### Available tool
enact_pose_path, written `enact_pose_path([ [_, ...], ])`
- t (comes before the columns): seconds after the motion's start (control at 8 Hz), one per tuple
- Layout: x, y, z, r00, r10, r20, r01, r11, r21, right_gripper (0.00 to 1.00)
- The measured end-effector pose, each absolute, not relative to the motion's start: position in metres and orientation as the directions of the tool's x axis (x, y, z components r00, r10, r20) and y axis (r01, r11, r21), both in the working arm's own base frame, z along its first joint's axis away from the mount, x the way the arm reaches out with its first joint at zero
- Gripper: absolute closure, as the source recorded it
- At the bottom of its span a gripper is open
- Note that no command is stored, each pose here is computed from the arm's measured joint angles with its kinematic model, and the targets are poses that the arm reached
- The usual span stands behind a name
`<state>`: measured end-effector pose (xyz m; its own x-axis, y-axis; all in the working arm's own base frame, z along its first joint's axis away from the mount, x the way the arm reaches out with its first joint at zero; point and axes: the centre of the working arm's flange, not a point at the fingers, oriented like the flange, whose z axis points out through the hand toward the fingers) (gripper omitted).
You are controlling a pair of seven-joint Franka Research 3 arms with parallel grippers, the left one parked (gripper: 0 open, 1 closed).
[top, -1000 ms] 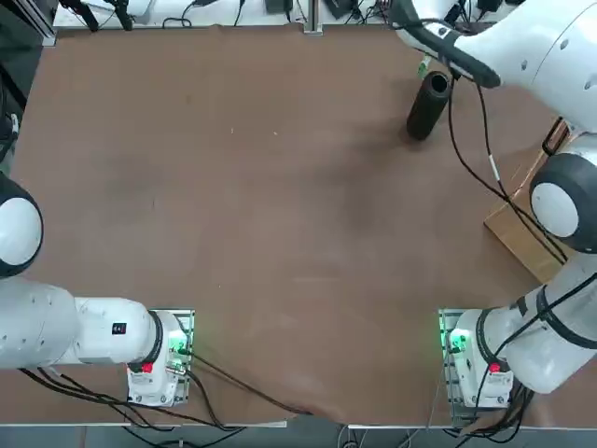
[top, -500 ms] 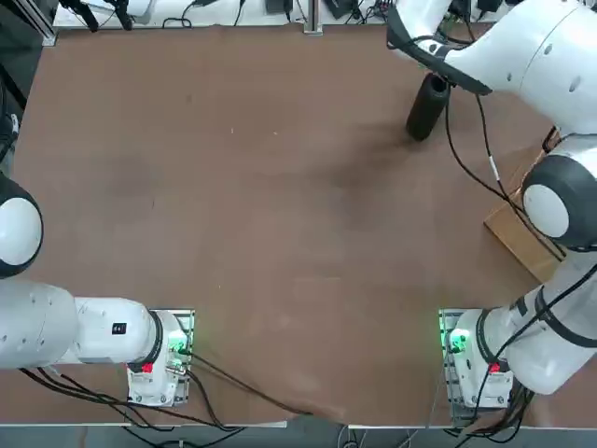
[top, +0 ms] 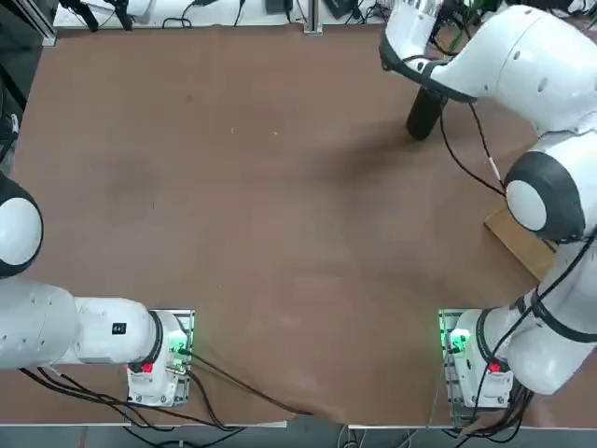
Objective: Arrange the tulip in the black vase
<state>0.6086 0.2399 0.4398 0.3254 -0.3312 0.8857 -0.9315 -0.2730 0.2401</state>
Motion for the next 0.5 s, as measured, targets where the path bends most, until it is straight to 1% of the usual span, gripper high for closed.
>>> enact_pose_path([
  [0.5, 0.605, 0.247, 0.4, 0.217, -0.235, 0.948, -0.969, -0.171, 0.18, 0.9],
])
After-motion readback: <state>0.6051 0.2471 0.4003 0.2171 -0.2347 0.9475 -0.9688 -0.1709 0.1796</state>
